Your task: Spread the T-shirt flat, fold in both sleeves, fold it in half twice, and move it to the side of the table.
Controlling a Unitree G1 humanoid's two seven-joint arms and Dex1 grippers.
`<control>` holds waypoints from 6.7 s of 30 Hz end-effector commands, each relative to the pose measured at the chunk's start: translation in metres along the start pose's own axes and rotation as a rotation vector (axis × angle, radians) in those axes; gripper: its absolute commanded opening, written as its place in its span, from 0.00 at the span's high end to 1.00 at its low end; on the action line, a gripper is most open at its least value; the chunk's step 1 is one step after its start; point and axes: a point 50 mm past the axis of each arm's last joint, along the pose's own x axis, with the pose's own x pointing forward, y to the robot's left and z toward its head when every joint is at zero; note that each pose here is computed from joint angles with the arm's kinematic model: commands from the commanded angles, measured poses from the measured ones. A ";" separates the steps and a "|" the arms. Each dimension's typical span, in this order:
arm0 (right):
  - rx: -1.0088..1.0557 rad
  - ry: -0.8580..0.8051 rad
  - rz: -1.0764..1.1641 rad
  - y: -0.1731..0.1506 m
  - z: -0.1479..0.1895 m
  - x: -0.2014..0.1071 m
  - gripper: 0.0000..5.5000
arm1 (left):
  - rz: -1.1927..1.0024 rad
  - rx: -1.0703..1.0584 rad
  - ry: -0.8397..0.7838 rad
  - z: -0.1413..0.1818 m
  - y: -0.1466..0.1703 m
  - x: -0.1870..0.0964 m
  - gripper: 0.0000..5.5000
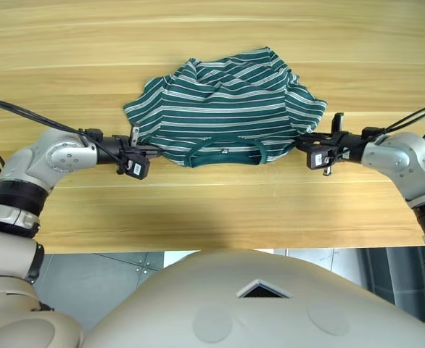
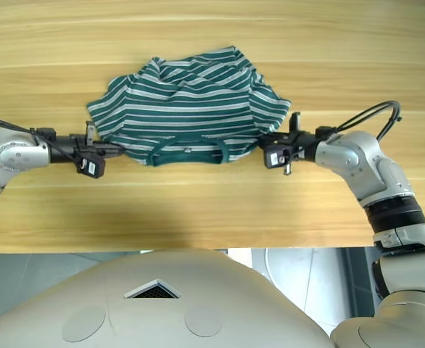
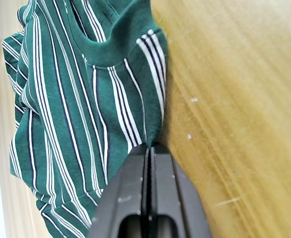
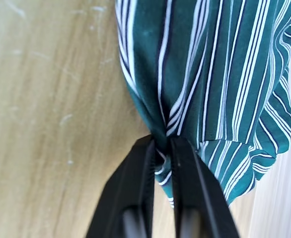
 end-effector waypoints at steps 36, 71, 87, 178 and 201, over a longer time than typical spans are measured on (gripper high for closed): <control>-0.188 -0.609 -0.343 -0.033 0.079 -0.174 0.99 | 0.403 0.268 -0.446 0.107 0.061 -0.144 1.00; 0.212 -0.046 -0.913 -0.068 -0.035 -0.053 0.99 | 0.543 -0.363 -0.008 -0.033 -0.009 -0.028 1.00; 0.259 -0.121 -0.065 0.045 -0.003 -0.081 0.83 | -0.004 -0.148 -0.121 0.038 -0.043 -0.042 0.75; 0.284 0.281 0.040 0.066 -0.056 -0.048 1.00 | 0.069 -0.012 0.262 -0.056 0.066 -0.011 0.99; 0.239 0.062 -0.070 0.037 -0.018 -0.071 1.00 | -0.229 -0.305 -0.227 0.004 -0.016 0.033 0.99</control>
